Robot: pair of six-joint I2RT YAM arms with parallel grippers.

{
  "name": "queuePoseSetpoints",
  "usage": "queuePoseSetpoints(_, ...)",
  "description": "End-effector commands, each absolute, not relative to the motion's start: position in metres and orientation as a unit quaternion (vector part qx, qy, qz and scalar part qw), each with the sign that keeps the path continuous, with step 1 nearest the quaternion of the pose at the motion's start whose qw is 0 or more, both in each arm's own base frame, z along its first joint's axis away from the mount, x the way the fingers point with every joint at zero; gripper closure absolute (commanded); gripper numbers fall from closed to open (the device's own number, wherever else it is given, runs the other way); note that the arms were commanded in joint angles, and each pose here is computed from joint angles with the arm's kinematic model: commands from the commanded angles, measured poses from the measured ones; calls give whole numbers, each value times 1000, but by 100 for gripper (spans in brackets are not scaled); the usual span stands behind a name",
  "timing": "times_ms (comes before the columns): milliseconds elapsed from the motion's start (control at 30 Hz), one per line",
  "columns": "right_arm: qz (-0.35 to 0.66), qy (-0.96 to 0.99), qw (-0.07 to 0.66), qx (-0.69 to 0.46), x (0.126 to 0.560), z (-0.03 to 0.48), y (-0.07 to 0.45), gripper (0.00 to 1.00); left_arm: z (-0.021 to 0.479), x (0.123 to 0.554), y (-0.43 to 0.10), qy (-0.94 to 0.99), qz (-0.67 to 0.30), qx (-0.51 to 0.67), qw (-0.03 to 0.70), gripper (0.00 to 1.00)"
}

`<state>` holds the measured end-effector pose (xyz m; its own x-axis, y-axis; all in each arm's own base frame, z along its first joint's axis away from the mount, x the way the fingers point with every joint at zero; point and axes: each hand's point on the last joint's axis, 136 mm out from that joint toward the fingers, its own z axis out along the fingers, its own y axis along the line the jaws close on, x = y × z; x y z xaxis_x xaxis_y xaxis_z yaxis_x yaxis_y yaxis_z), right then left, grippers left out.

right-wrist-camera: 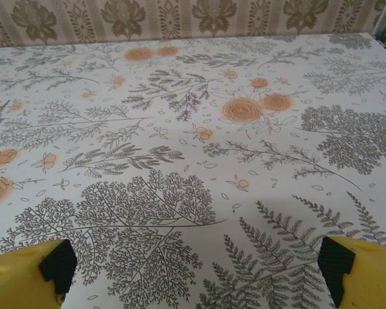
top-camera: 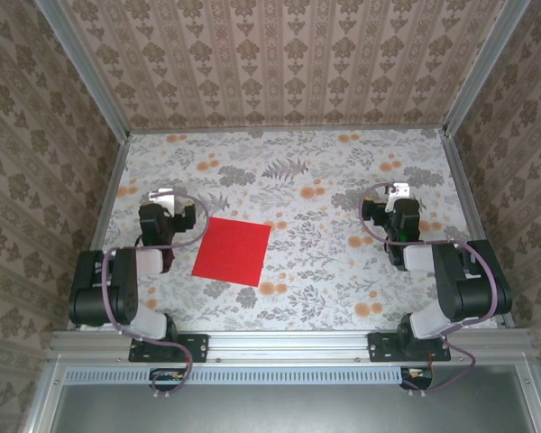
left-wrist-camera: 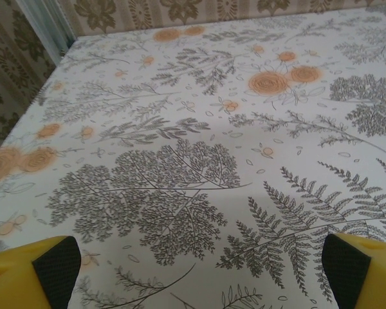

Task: Fold a paper plane with a square sheet of paper (fold left side to right side)
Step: Move the square sheet of paper to the center of the table.

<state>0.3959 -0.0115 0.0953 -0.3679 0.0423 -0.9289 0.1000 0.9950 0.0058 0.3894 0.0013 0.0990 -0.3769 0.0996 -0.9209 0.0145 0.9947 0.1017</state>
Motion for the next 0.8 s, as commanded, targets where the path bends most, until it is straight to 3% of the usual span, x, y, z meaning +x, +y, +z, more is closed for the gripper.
queuePoseSetpoints(0, -40, 816, 574, 63, 393, 123, -20, 0, 138, 389, 5, 818, 53, 17, 572, 0)
queuePoseSetpoints(133, -36, 814, 575, 78, 384, 149, -21, 0, 181, 383, 7, 815, 53, -12, 576, 0)
queuePoseSetpoints(233, -10, 815, 573, 89, 374, 167, -15, 0, 199, 375, 7, 840, 23, -62, 539, 0)
queuePoseSetpoints(467, 64, 830, 532, 154, 340, 185, 1, 0, 179, 332, -49, 913, -75, -51, 397, 5)
queuePoseSetpoints(600, 80, 842, 515, 141, 332, 189, 16, 0, 150, 303, -104, 942, -106, 20, 319, 14)
queuePoseSetpoints(767, 85, 845, 510, 134, 334, 194, 24, 0, 106, 278, -153, 967, -97, 89, 219, 37)
